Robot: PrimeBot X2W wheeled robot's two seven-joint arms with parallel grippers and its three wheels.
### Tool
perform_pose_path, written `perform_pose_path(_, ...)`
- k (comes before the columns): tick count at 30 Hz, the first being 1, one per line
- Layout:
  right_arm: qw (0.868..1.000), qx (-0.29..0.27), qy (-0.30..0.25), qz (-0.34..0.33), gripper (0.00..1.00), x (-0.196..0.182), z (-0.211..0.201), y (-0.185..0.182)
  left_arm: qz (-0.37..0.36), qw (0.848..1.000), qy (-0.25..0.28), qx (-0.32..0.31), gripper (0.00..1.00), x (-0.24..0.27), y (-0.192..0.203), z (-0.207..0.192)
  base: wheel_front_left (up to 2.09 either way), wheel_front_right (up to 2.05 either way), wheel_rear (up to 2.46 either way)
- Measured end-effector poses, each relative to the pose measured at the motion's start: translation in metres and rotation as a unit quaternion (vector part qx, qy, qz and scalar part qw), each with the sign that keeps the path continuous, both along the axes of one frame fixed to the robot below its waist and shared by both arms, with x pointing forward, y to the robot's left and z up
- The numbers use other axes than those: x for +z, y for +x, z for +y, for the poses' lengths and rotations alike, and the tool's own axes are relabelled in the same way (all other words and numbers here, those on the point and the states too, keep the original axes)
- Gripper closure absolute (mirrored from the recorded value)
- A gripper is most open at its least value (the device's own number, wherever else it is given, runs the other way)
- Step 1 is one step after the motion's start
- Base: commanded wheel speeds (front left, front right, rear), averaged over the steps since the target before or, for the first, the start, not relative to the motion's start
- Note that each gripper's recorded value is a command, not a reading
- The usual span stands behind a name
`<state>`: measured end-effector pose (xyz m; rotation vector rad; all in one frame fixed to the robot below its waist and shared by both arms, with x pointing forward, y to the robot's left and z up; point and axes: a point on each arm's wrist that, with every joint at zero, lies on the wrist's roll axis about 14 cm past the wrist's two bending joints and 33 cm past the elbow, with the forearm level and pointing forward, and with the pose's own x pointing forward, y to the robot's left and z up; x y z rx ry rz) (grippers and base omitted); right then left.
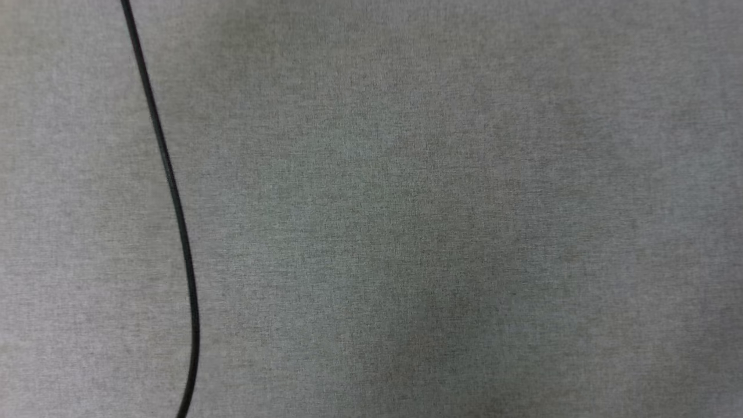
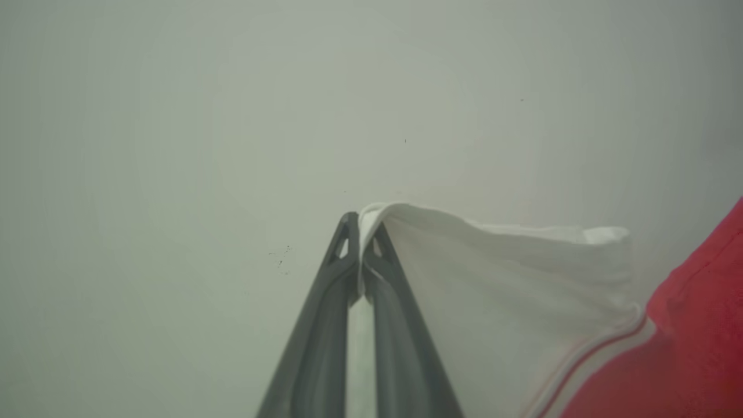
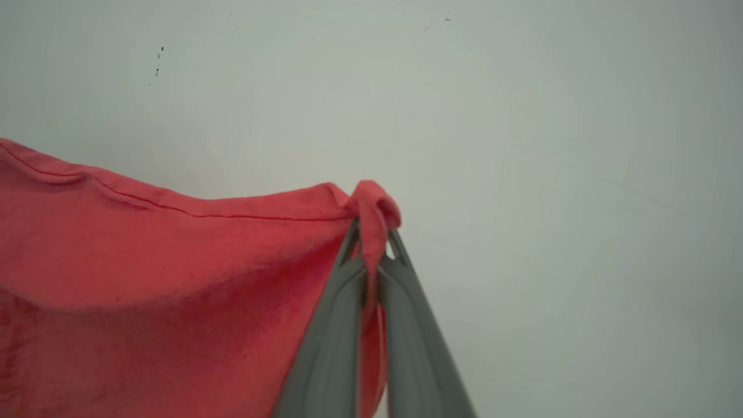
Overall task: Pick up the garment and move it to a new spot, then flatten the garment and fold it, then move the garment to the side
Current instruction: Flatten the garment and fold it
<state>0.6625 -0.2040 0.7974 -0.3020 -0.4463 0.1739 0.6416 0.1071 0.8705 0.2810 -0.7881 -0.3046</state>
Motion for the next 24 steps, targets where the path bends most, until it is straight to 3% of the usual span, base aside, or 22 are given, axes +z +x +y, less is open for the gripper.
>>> perform_pose_path(4, 1.0, 0.001, -0.008, 0.012, 1.0, -0.018, 0.005, 0.019, 0.012, 1.0, 0.001, 0.001, 1.0, -0.01, 0.016, 0.0, 0.0, 0.0, 0.0)
perform_pose_path(12, 0.995, 0.018, -0.044, 0.089, 1.0, -0.102, 0.02, 0.045, 0.081, 0.997, -0.007, 0.008, 1.0, -0.086, 0.051, 0.011, 0.0, 0.0, 0.0)
perform_pose_path(24, 0.979, 0.073, -0.001, 0.192, 1.0, -0.215, 0.034, 0.005, 0.204, 0.979, -0.028, 0.014, 1.0, -0.218, 0.028, 0.031, 0.0, 0.0, 0.0)
